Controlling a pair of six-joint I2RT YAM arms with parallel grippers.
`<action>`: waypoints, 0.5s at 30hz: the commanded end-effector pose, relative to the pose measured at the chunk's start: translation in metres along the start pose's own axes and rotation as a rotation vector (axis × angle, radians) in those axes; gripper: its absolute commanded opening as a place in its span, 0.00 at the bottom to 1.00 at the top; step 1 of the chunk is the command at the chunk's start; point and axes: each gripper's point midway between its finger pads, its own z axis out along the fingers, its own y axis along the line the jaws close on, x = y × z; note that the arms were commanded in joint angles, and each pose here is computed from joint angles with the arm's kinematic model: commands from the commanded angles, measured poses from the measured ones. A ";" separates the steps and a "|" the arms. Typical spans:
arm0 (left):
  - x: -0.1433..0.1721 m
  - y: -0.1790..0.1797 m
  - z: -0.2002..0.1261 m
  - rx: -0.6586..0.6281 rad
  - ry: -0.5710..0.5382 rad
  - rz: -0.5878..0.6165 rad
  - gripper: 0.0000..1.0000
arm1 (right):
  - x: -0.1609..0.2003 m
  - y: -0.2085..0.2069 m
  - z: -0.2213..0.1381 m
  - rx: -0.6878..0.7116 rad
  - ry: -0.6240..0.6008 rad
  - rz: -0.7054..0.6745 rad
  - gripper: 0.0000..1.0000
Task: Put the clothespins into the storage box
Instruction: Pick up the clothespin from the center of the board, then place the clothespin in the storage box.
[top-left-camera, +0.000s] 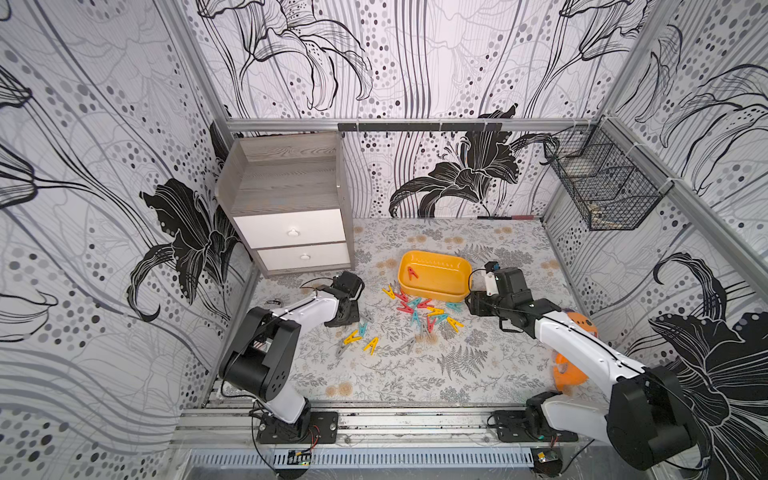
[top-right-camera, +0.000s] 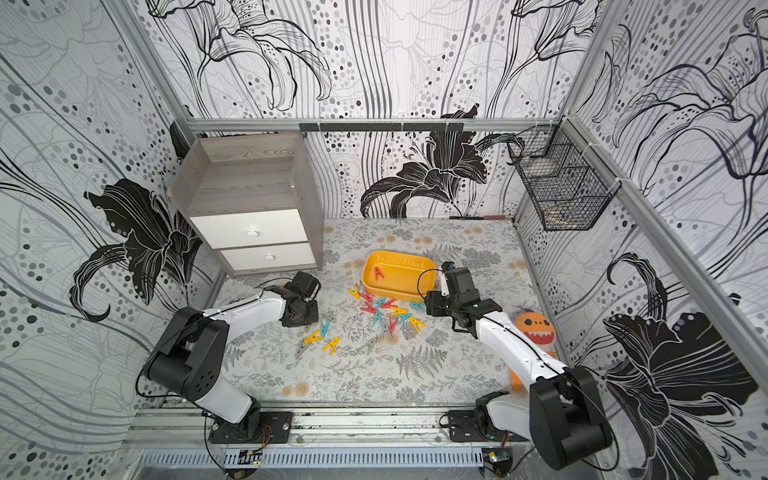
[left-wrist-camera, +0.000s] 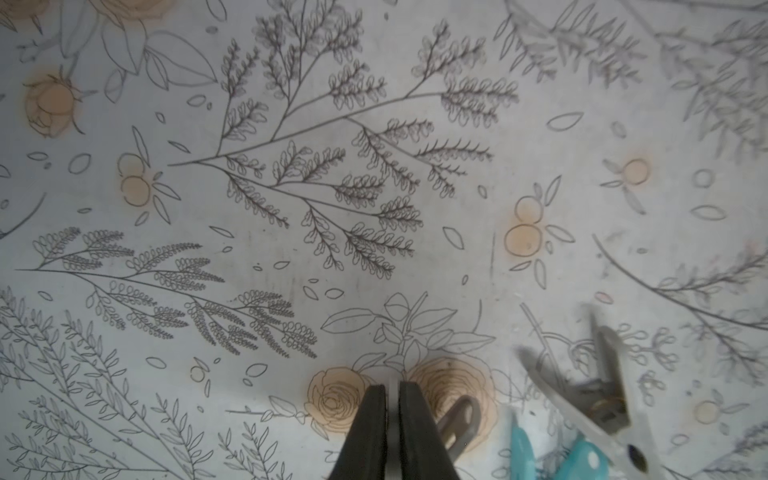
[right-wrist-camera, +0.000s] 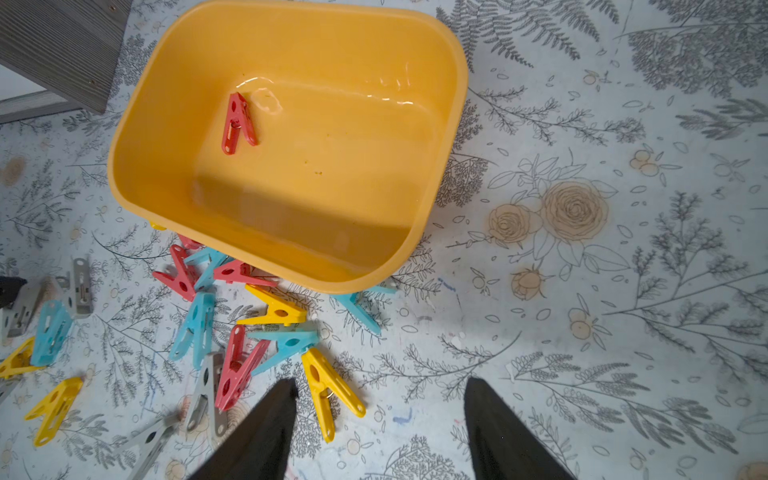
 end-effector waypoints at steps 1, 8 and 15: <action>-0.046 -0.022 -0.038 0.099 -0.125 -0.027 0.11 | 0.003 -0.002 -0.003 0.016 0.006 0.007 0.69; -0.097 -0.091 -0.094 0.248 -0.248 0.008 0.11 | -0.004 -0.004 -0.002 0.035 -0.008 0.011 0.69; -0.116 -0.206 -0.105 0.395 -0.262 0.100 0.11 | -0.024 -0.010 -0.001 0.092 -0.043 0.015 0.69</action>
